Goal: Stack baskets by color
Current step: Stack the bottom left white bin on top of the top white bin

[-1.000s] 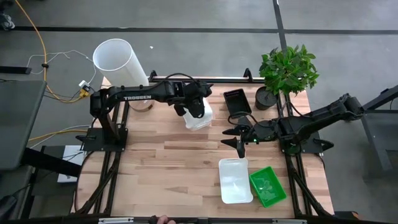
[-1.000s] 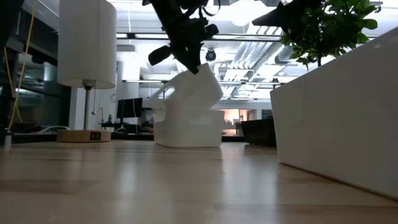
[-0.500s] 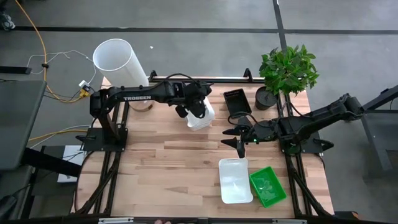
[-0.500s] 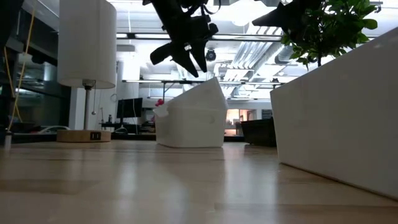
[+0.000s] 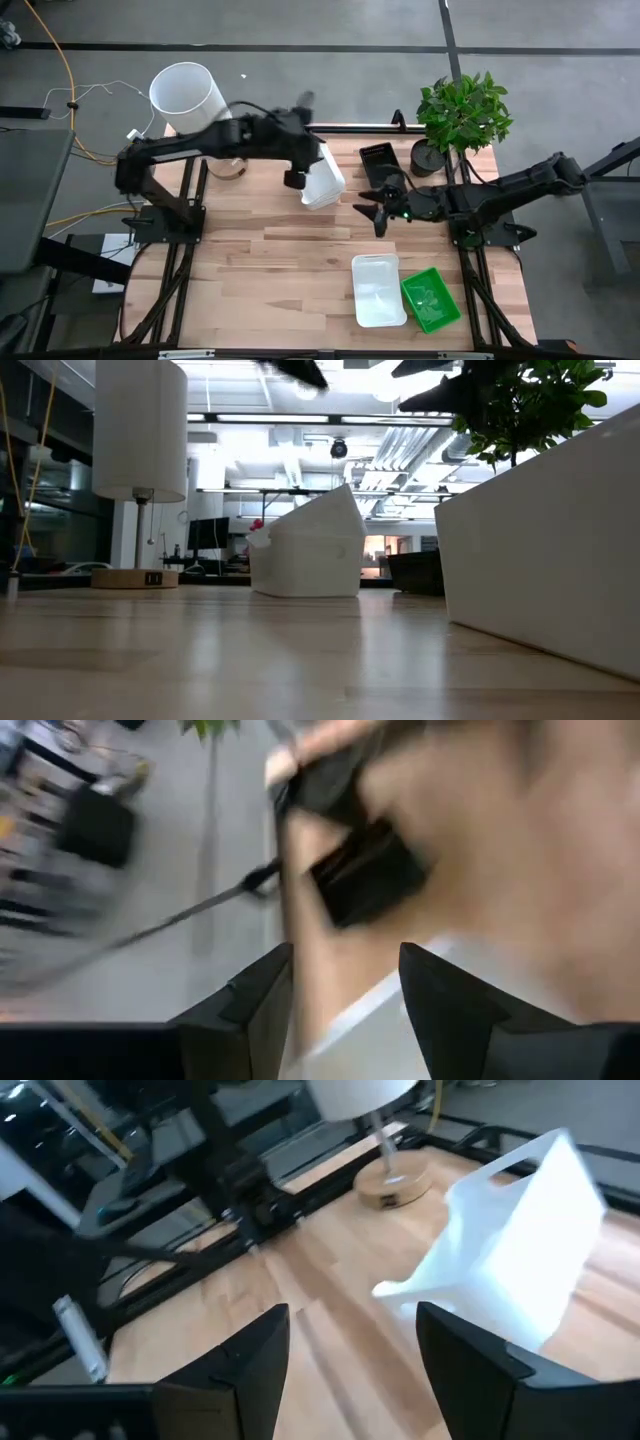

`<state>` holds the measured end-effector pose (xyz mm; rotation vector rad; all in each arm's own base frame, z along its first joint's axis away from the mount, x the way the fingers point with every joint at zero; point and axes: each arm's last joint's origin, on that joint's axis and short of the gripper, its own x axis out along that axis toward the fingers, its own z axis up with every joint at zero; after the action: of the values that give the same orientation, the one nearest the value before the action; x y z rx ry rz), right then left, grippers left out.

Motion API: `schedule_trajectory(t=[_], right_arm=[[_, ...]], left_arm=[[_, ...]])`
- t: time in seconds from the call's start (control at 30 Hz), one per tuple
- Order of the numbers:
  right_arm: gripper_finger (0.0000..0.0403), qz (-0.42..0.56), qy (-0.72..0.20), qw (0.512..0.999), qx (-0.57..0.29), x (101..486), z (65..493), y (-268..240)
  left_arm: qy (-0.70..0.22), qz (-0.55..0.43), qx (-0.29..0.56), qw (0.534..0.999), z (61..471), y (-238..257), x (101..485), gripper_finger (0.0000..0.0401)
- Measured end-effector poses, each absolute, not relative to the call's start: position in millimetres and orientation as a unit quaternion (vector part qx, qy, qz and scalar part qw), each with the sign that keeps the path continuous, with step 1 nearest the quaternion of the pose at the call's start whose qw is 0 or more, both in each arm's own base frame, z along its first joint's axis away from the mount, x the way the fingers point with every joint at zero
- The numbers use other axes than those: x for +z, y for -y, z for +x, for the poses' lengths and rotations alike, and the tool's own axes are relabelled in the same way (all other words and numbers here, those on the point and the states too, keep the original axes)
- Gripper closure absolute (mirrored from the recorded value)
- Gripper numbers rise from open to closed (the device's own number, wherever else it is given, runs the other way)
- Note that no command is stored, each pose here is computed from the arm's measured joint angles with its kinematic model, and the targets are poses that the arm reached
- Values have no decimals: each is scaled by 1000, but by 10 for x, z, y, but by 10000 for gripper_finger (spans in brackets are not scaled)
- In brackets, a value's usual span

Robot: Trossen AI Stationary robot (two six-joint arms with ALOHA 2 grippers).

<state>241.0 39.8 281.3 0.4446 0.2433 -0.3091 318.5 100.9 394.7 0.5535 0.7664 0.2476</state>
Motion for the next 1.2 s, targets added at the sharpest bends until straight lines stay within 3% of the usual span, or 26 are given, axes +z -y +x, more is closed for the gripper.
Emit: schedule_trajectory(t=[0.17,0.4,0.77,1.2], right_arm=[[199,200,-124,955,-179,2871,2581,-257],[199,162,-223,924,-264,2997,3065,-40],[199,211,-342,840,-364,2967,3684,334],[201,164,-408,797,-414,2643,4073,454]], left_arm=[[-269,55,88,957,2821,-850,4244,231],[-146,-47,59,986,2450,-468,4123,231],[30,-127,91,987,2008,-10,3742,231],[37,-135,78,987,1974,112,3754,231]])
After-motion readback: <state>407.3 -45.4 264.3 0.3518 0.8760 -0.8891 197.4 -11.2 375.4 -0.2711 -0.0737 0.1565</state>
